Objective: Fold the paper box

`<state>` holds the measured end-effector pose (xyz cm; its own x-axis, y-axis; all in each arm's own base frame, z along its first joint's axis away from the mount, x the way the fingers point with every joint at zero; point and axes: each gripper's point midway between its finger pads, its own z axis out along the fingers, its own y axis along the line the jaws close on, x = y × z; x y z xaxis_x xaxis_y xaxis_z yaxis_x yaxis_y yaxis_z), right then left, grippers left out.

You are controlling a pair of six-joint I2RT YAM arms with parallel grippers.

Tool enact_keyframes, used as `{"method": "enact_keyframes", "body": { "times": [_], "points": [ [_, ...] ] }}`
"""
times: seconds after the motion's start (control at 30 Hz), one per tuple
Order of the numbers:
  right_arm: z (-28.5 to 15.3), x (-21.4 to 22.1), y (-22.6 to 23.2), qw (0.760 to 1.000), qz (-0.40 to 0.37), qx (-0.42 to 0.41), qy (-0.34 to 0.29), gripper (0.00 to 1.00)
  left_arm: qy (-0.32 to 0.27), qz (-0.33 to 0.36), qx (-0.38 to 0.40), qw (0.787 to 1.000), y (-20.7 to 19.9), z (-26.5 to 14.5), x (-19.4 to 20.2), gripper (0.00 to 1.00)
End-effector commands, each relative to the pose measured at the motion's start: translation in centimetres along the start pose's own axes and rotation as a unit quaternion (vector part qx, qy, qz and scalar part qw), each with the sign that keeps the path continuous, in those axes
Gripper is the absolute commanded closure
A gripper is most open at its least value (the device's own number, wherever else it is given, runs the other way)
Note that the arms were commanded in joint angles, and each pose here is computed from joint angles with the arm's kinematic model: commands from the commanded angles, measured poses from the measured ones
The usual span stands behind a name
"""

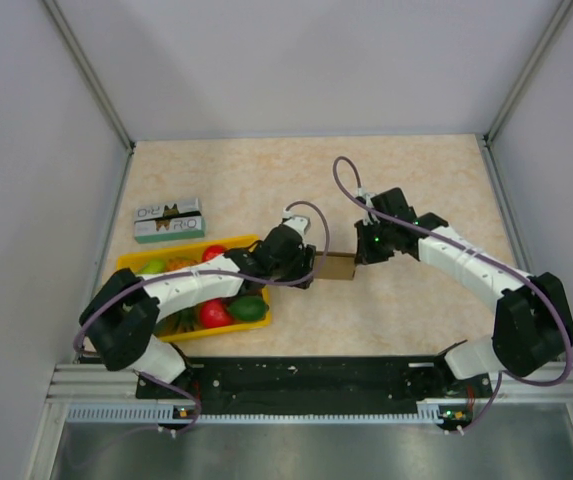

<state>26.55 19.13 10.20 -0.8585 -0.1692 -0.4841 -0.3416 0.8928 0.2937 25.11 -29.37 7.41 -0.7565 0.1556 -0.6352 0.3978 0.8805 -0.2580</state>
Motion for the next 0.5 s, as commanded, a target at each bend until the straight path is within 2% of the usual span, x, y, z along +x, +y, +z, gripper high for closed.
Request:
{"method": "enact_keyframes", "body": {
  "times": [0.0,0.03,0.23,0.3,0.33,0.4,0.47],
  "points": [
    [-0.2,-0.5,0.5,1.0,0.0,-0.004,-0.022,1.0,-0.05,-0.004,0.073,0.996,-2.5,-3.9,-3.2,0.34],
    [-0.2,-0.6,0.3,1.0,-0.002,0.002,-0.026,1.0,-0.046,-0.013,0.091,0.995,-2.7,-4.5,-3.4,0.29],
    [-0.4,-0.8,0.1,0.999,-0.007,0.008,-0.05,1.0,-0.101,-0.088,0.102,0.986,-0.8,-7.0,-7.2,0.25],
    [-0.3,-0.8,0.1,0.998,-0.011,0.01,-0.055,1.0,-0.107,-0.124,0.113,0.98,-0.3,-6.9,-8.7,0.21],
    [-0.2,-0.6,0.1,0.998,-0.014,0.013,-0.054,1.0,-0.11,-0.13,0.118,0.978,-0.5,-6.8,-9.4,0.16],
    [-0.2,-0.6,0.3,0.998,-0.017,0.014,-0.055,1.0,-0.103,-0.129,0.115,0.98,-0.8,-5.6,-10.8,0.14],
    [-0.1,-0.6,0.6,0.998,-0.022,0.015,-0.056,1.0,-0.054,-0.13,0.092,0.986,-0.3,-2.9,-9.6,0.17]
  ]
}}
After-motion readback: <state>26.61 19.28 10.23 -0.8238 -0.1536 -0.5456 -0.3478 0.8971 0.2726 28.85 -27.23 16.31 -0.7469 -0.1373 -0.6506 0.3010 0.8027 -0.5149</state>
